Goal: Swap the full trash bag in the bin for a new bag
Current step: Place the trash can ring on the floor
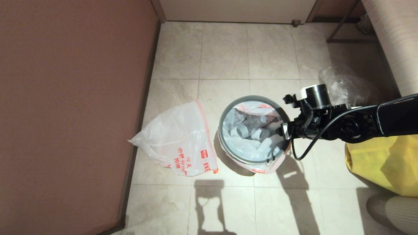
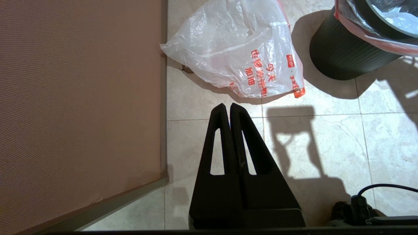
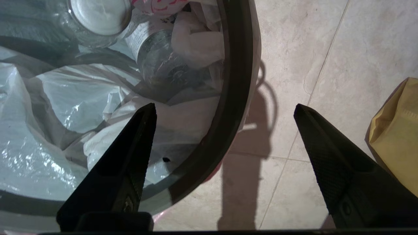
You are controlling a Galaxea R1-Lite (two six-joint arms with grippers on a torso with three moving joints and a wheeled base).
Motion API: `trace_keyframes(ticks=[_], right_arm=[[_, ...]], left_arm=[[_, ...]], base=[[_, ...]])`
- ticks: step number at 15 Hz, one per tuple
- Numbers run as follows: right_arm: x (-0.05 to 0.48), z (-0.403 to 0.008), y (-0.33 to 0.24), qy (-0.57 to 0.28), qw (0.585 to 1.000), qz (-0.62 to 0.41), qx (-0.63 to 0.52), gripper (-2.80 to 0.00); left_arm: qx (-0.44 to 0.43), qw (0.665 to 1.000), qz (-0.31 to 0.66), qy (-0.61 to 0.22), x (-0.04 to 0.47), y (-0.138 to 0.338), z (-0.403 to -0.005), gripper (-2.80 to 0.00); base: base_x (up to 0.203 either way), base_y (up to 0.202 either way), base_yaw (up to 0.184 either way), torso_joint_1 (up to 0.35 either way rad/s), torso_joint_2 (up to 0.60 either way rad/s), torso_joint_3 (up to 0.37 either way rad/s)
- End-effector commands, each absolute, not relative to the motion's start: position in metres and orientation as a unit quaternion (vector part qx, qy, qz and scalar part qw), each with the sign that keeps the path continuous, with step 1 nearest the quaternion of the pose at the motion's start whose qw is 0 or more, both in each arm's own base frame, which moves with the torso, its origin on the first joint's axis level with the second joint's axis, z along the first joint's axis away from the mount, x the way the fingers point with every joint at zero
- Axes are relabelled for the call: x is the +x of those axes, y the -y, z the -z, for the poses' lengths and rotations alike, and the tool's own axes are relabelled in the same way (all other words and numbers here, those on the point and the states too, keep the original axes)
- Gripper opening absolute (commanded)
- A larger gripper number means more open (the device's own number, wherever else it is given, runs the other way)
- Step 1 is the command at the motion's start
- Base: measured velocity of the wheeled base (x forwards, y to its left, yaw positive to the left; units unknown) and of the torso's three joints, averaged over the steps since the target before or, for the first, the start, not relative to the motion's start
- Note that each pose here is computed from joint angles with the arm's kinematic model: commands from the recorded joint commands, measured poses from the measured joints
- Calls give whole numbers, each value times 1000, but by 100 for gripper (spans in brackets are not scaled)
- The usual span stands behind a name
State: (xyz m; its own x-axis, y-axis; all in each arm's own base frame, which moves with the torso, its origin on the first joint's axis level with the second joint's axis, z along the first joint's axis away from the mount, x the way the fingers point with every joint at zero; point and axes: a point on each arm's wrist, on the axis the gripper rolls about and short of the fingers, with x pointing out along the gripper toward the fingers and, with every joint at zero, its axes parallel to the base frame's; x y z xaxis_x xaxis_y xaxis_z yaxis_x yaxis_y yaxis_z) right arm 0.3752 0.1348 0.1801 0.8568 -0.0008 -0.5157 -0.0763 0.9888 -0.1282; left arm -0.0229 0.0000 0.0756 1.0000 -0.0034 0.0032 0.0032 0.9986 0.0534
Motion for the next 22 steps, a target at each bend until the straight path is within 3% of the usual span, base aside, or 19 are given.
trace_keyframes(ticks=[1, 2, 11, 22], right_arm=[[385, -172, -138, -271, 960, -18, -74, 0], [388, -172, -138, -269, 960, -17, -73, -280], [384, -183, -137, -258, 963, -3, -74, -280], [351, -228, -127, -239, 969, -5, -66, -280]], left_arm=[[27, 1000, 1, 2, -23, 0, -76, -280], [27, 1000, 1, 2, -23, 0, -76, -280], [27, 1000, 1, 2, -23, 0, -76, -280], [27, 1000, 1, 2, -23, 0, -76, -280]], base=[[0, 0, 0, 0, 0, 0], [0, 0, 0, 0, 0, 0], [0, 0, 0, 0, 0, 0], [0, 0, 0, 0, 0, 0]])
